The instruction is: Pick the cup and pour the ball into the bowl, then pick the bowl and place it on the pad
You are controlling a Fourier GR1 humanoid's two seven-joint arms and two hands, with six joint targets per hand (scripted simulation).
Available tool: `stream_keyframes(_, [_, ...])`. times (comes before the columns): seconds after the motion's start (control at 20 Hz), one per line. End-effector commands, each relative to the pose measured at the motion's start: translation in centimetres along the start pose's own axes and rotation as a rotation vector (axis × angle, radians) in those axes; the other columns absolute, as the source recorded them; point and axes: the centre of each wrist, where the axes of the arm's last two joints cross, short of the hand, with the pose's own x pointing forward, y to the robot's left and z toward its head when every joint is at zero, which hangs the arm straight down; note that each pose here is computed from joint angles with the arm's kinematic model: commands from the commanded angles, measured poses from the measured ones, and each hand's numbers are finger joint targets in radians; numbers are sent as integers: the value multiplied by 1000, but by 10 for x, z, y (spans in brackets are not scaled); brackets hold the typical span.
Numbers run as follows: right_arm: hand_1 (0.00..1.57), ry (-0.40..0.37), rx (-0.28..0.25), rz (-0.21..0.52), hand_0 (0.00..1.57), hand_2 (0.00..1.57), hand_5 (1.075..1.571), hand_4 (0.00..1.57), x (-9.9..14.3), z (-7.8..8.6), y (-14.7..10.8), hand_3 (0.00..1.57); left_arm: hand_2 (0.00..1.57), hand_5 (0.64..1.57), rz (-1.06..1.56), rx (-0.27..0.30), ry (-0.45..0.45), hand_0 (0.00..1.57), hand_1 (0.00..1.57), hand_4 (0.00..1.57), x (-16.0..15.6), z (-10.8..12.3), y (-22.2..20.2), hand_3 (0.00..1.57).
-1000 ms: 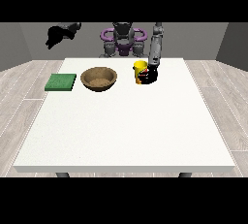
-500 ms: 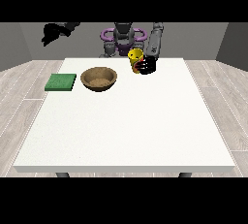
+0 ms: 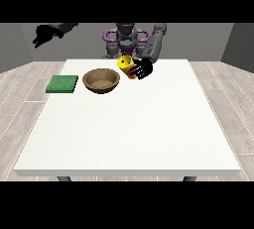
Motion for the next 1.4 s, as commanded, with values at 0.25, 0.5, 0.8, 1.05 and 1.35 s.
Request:
stream_keyframes(0.25, [0, -5, 56, -5, 0, 362, 1569, 552, 5, -13, 8, 663, 1571, 1227, -328, -40, -51, 1454, 1454, 1494, 21, -24, -13, 1571])
stream_keyframes(0.5, [0, 15, 13, -9, 0, 353, 1567, 534, -20, 0, -3, 672, 1571, 1302, -538, -83, -103, 1501, 1501, 1499, 13, -16, -18, 1571])
stream_keyframes(0.8, [0, 89, 10, 38, 0, 367, 1565, 545, -36, 2, -2, 652, 1571, 1412, -811, -124, -192, 1547, 1547, 1394, 26, -38, -21, 1571])
stream_keyframes(1.05, [0, 82, 2, 9, 0, 380, 1566, 563, -49, 5, 9, 660, 1571, 1500, -992, -176, -299, 1571, 1571, 1181, 50, -41, -46, 1571])
stream_keyframes(1.35, [0, 77, 113, -15, 0, 355, 1566, 576, -23, -27, 42, 625, 1571, 1321, -1187, -297, -373, 1503, 1503, 1376, 34, -4, -62, 1571])
